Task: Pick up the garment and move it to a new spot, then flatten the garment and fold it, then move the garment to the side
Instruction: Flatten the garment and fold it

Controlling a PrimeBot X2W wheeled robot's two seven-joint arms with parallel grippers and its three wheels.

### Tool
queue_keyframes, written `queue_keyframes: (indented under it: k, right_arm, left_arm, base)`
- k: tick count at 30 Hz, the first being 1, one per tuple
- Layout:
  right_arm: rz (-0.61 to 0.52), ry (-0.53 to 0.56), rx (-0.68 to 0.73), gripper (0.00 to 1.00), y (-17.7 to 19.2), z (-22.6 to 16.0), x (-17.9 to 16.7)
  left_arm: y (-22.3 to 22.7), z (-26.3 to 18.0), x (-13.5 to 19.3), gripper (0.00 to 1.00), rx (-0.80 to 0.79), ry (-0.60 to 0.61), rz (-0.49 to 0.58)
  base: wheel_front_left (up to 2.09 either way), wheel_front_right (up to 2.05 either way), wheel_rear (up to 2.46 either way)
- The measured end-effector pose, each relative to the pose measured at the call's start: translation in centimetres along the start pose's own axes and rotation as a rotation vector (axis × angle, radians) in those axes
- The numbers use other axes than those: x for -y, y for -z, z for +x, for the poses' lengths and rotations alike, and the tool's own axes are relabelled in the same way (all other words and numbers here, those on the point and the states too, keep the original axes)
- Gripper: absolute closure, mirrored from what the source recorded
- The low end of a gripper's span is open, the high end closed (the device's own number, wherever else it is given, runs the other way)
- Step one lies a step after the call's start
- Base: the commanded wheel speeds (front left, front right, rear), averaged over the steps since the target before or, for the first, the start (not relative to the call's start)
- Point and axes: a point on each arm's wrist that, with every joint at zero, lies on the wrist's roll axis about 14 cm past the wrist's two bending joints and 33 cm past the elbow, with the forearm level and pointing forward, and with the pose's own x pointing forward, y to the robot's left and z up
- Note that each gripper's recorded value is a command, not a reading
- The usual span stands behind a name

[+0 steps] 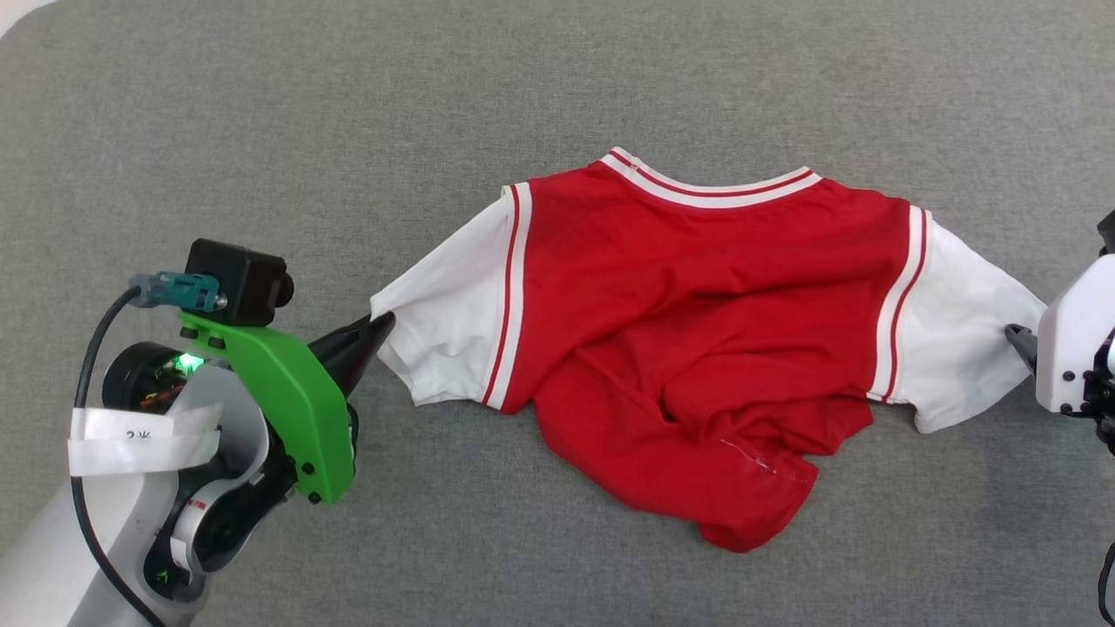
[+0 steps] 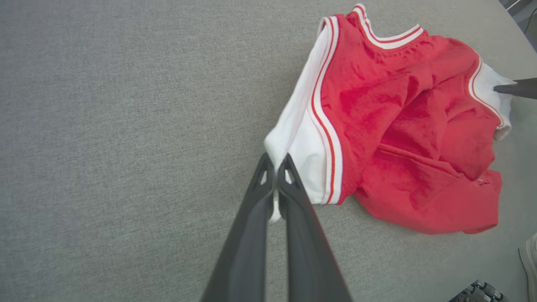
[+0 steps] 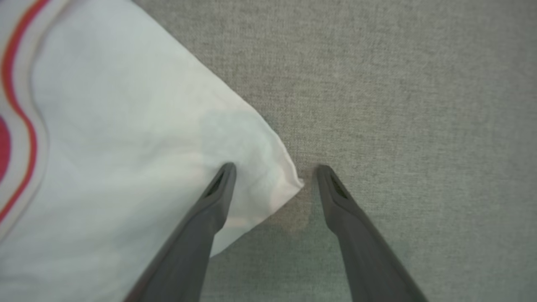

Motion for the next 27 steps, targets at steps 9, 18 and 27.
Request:
queue_keyframes:
  k: [9, 18, 27]
  right_arm:
    - [-0.035, -0.04, -0.068, 0.69, 1.1, 1.7, -1.3]
    - [-0.012, -0.046, 0.145, 1.0, -1.8, 0.0, -1.0]
    - [-0.038, 0.01, 0.463, 1.0, -8.4, -6.4, 1.0]
  left_arm:
    - [1.6, 0.4, -0.9, 1.0, -0.036, -0.013, -0.021]
    - [-0.1, -0.3, -2.7, 1.0, 0.071, -0.087, -0.005]
    - [-5.6, -3.5, -2.4, 1.0, 0.319, -0.129, 0.055]
  base:
    - [0.0, 0.0, 0.0]
    - [0.0, 0.0, 0.0]
    - [0.0, 0.0, 0.0]
